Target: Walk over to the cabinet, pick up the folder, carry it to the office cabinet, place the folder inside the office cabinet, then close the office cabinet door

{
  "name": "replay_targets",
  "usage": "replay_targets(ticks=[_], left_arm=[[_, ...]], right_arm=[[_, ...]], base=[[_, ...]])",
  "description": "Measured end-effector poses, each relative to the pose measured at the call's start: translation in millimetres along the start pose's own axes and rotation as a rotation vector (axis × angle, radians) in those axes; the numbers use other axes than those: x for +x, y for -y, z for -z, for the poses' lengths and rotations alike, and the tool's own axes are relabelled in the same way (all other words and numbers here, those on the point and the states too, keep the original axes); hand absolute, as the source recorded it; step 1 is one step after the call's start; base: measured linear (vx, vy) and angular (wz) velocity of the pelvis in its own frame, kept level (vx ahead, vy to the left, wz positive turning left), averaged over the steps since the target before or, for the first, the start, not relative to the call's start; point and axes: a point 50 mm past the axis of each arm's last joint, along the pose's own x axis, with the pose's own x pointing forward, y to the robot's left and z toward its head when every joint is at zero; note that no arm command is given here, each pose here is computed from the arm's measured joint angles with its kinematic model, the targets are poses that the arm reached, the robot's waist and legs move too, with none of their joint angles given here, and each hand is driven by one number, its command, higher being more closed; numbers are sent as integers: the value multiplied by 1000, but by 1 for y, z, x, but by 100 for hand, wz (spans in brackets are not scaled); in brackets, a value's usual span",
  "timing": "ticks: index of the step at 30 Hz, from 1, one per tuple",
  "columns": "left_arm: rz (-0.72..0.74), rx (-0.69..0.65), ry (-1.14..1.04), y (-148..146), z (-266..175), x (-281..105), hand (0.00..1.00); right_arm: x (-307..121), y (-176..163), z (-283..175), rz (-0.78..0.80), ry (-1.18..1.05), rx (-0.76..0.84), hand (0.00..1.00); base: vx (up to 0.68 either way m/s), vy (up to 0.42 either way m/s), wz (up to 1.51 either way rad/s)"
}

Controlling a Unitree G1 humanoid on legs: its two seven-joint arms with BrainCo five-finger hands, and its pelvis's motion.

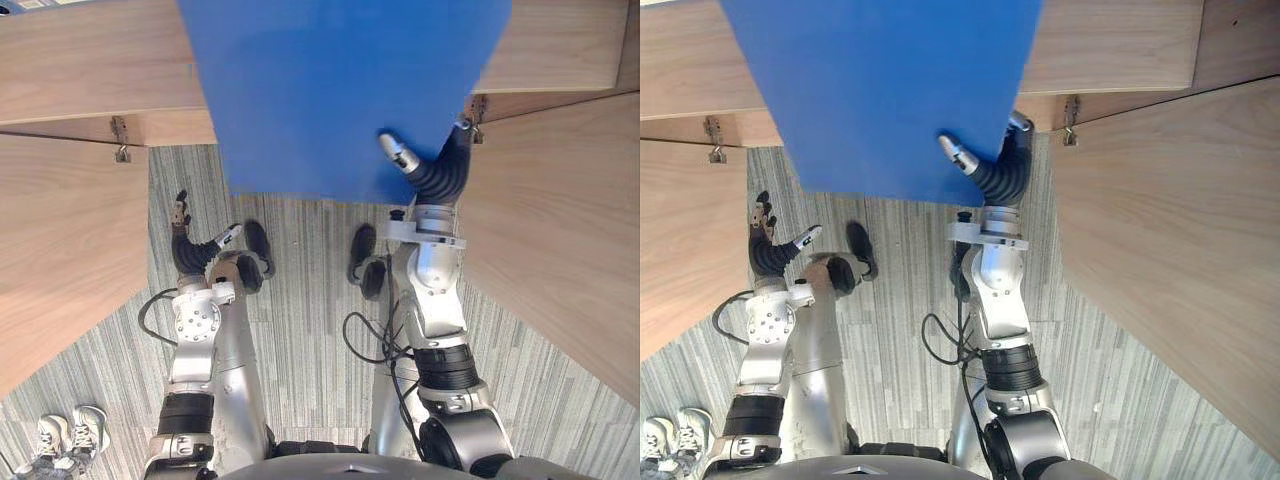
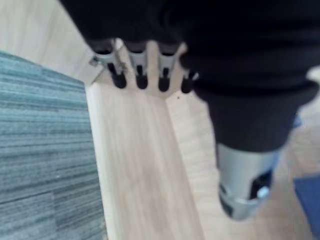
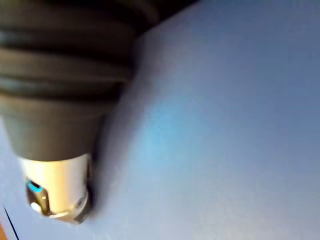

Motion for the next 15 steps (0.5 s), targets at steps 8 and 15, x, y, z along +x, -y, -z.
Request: replay_targets(ticks=[8,15], left_arm=[[-10,0,-5,-1,0,2,0],[-33,-24,-5,-2,-4,8,0]], right_arm=[[24,11,-18,110,98,231,100],[54,7,-29,191,141,453,100]], base=[[-39,-3,-1],[-22,-5,-1]])
